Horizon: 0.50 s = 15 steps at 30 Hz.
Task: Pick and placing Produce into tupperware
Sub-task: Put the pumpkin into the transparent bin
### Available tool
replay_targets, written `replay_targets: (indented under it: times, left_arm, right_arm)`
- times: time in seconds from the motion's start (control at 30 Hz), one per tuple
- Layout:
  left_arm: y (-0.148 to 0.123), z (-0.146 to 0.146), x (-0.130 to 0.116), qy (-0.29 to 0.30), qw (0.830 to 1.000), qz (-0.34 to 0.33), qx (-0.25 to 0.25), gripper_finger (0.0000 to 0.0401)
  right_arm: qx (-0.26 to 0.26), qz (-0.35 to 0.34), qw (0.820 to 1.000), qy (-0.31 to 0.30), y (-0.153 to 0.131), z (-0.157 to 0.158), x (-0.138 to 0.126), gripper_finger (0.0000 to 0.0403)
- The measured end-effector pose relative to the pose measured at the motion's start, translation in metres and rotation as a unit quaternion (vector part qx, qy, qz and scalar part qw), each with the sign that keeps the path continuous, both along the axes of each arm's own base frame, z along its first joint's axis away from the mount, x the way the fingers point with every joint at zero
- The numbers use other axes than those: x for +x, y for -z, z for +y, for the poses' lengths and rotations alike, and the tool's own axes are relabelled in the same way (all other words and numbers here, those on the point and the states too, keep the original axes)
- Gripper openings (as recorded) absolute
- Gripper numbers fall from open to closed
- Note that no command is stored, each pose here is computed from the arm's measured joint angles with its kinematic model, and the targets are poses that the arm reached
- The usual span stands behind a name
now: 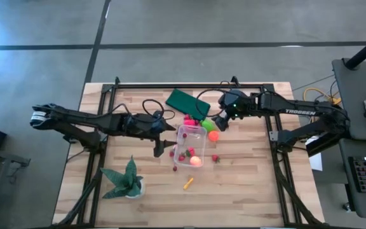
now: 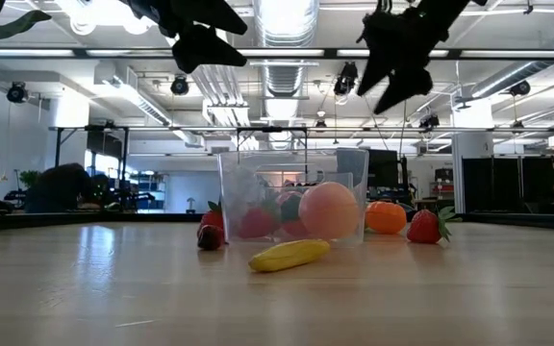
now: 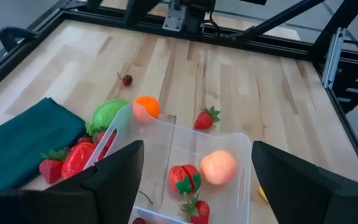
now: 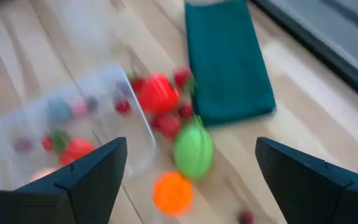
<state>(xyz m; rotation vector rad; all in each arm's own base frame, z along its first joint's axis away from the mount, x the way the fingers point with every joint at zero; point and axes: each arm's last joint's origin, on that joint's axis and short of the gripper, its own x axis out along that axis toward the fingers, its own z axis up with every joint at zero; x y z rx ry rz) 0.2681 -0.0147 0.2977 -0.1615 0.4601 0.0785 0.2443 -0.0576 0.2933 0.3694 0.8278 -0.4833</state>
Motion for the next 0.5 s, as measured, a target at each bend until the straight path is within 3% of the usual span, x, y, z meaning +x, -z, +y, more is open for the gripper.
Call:
replay_targets:
  times: [0.17,0.5]
  left_arm:
    - [-0.001,0.0,0.0,0.0,1.0,-0.002,0.0,0.0283]
    - [-0.005,0.0,0.004,-0.001,1.0,-0.031,0.0,0.0283]
  right_arm:
    - [0.012,0.071,0.997,-0.026,0.01,0.005,-0.01,0.0344]
    - [0.089,0.095,0.991,-0.038,0.045,0.01,-0.015,0.033]
